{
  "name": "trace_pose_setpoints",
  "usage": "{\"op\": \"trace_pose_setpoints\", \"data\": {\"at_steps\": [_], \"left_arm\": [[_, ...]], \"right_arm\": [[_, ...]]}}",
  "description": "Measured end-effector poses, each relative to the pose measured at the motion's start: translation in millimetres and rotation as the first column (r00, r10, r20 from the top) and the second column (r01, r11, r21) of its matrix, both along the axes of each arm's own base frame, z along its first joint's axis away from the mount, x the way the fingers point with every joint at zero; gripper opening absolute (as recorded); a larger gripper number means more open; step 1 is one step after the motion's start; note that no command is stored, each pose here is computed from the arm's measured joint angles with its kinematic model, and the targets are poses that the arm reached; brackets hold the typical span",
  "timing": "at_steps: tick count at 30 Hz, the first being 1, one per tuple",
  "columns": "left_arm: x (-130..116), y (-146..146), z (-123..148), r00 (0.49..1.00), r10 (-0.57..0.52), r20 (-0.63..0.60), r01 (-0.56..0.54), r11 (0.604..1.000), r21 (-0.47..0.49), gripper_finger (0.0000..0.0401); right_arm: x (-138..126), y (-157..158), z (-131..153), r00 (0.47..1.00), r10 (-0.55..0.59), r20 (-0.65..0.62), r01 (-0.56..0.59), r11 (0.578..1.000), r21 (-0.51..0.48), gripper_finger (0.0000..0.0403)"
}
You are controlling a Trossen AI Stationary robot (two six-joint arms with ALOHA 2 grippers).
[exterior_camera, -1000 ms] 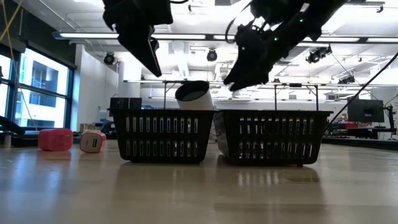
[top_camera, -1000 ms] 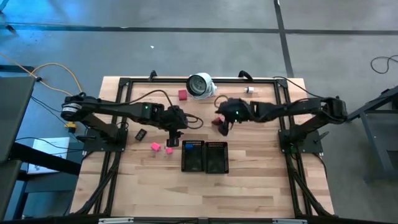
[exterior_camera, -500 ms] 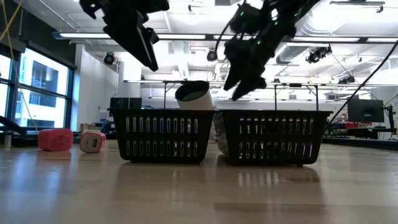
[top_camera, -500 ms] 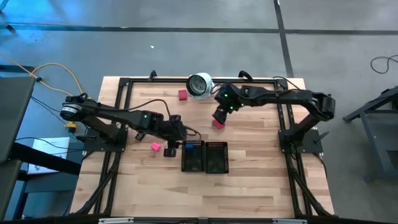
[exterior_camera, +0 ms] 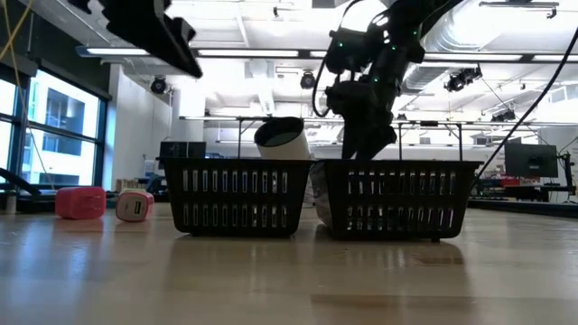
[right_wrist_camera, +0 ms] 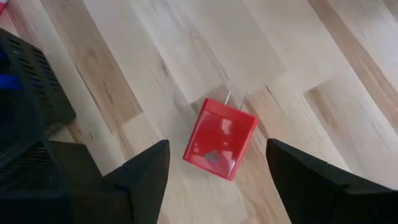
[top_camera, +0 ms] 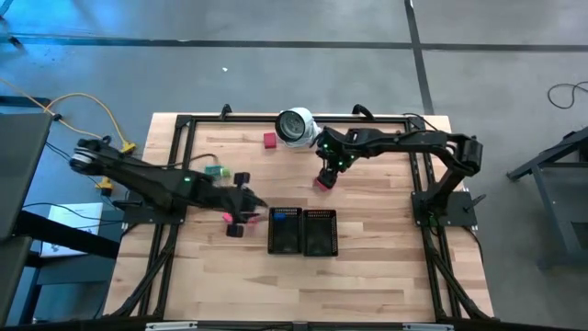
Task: Pick & Place Office items
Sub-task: Put the bottom red charger adapter into the right black bin
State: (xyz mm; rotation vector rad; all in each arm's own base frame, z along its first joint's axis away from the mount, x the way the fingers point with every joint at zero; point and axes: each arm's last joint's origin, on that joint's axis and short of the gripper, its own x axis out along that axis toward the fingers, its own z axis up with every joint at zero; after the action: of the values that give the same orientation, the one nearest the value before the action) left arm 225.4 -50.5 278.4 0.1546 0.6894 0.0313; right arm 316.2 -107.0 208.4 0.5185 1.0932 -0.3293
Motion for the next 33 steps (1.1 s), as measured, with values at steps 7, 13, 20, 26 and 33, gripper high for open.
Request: {"op": "trace_pose_setpoints", "data": {"at_steps": [7, 13, 20, 26, 33], "left_arm": [[-46, 9, -9, 0.917, -0.071, 0.392, 0.126, 0.985, -0.117, 0.0159], [-60, 12, -26, 0.867, -0.069, 0.493, 0.148, 0.981, -0.123, 0.0159], [-56, 11, -36, 0.884, -0.065, 0.464, 0.141, 0.981, -0.132, 0.0159], [-52, 10, -41, 0.897, -0.068, 0.436, 0.144, 0.979, -0.143, 0.0159], [-49, 9, -46, 0.910, -0.060, 0.410, 0.135, 0.978, -0.156, 0.0159]], "right_arm": [[0, 1, 0, 1.000, -0.008, -0.005, 0.008, 1.000, -0.009, 0.0254], [0, 4, -1, 0.998, -0.055, -0.042, 0.053, 0.997, -0.058, 0.0254], [8, 10, -21, 0.995, -0.055, -0.081, 0.059, 0.997, 0.049, 0.0254], [14, 14, -36, 0.991, -0.062, -0.119, 0.068, 0.996, 0.052, 0.0254], [21, 21, -42, 0.993, -0.036, -0.115, 0.037, 0.999, 0.011, 0.0254]]}}
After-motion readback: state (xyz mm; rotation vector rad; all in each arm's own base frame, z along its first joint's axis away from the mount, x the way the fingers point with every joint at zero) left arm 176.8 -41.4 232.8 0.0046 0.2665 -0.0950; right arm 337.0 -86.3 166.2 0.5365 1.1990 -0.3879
